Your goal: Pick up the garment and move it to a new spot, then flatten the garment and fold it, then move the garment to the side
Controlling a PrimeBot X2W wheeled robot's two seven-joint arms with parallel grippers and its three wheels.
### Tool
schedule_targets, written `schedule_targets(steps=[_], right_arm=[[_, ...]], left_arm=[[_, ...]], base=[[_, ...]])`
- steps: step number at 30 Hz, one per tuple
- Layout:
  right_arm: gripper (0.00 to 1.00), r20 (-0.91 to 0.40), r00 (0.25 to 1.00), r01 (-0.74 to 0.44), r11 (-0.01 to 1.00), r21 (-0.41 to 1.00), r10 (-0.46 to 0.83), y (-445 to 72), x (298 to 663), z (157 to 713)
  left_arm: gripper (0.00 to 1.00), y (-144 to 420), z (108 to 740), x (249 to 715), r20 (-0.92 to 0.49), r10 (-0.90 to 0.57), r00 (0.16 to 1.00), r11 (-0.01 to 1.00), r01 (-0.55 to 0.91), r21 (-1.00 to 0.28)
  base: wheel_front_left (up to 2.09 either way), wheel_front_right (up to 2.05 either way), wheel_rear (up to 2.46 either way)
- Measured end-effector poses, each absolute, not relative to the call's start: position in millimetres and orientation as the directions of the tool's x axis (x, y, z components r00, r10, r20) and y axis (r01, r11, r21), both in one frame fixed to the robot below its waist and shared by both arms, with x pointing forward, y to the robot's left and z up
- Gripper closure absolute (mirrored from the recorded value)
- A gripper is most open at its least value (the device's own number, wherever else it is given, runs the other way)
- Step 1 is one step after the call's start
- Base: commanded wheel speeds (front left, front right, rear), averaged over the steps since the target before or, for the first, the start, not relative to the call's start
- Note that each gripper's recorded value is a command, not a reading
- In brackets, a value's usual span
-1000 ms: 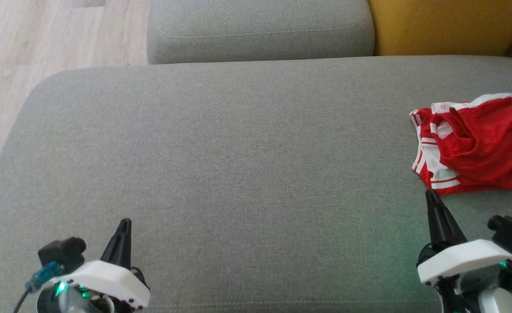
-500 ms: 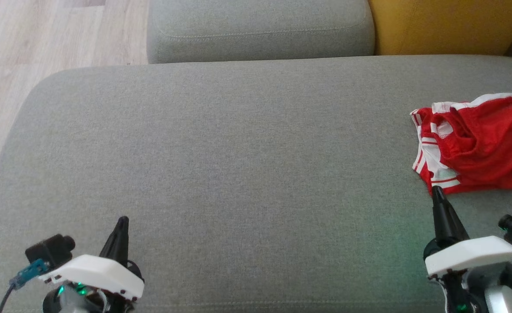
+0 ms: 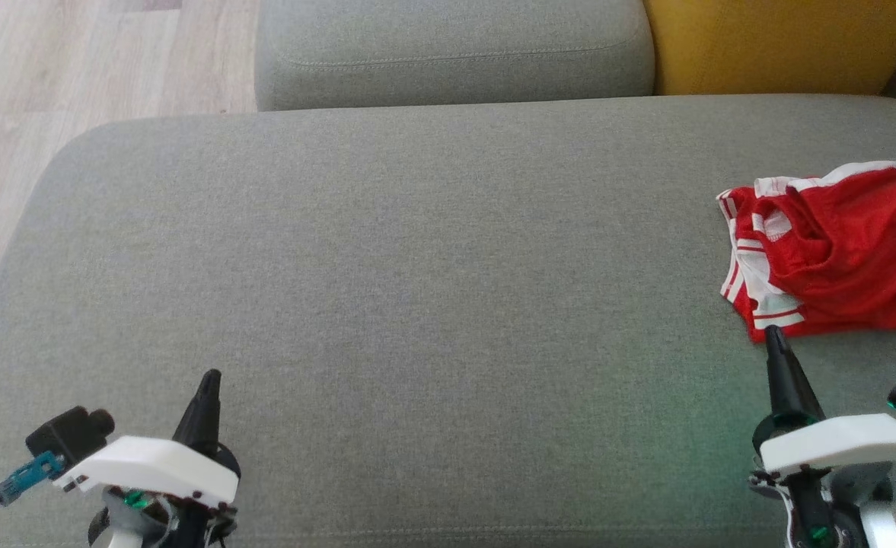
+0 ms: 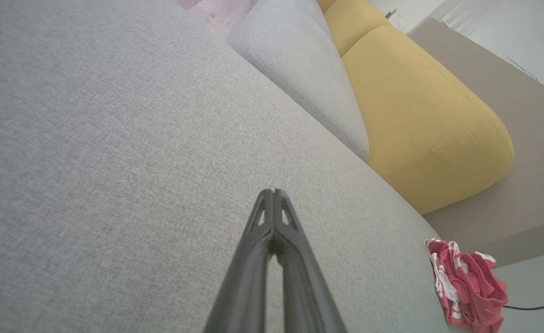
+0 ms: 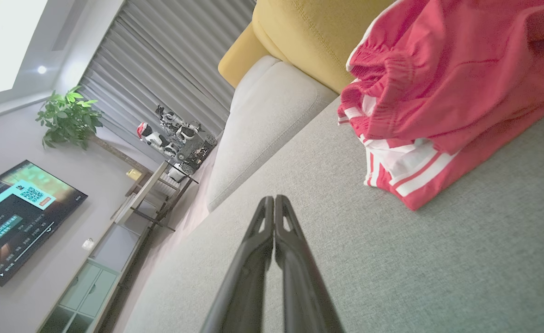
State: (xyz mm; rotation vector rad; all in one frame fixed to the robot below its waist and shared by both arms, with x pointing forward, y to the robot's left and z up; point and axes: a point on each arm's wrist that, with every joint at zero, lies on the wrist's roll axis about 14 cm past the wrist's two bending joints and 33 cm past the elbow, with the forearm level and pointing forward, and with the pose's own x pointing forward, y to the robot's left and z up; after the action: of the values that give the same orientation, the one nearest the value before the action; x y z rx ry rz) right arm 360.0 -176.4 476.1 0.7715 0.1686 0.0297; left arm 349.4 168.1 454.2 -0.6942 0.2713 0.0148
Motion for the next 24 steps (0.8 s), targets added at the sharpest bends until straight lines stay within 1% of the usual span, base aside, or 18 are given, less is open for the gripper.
schedule_targets(steps=[16, 24], right_arm=[[1.0, -0.13, 0.989, 0.069, 0.581, 0.811, 0.065, -182.8, 361.9, 475.1], [1.0, -0.113, 0.992, 0.072, 0.49, 0.869, 0.054, -185.9, 366.5, 478.8]], left_arm=[[1.0, 172.0, 454.5, 354.7, -0.251, -0.076, 0.965, 0.632, -0.148, -0.76], [1.0, 172.6, 458.0, 358.7, -0.233, -0.081, 0.969, 0.533, -0.155, -0.832]], base=[[0.0, 0.0, 0.0], [0.0, 0.0, 0.0]])
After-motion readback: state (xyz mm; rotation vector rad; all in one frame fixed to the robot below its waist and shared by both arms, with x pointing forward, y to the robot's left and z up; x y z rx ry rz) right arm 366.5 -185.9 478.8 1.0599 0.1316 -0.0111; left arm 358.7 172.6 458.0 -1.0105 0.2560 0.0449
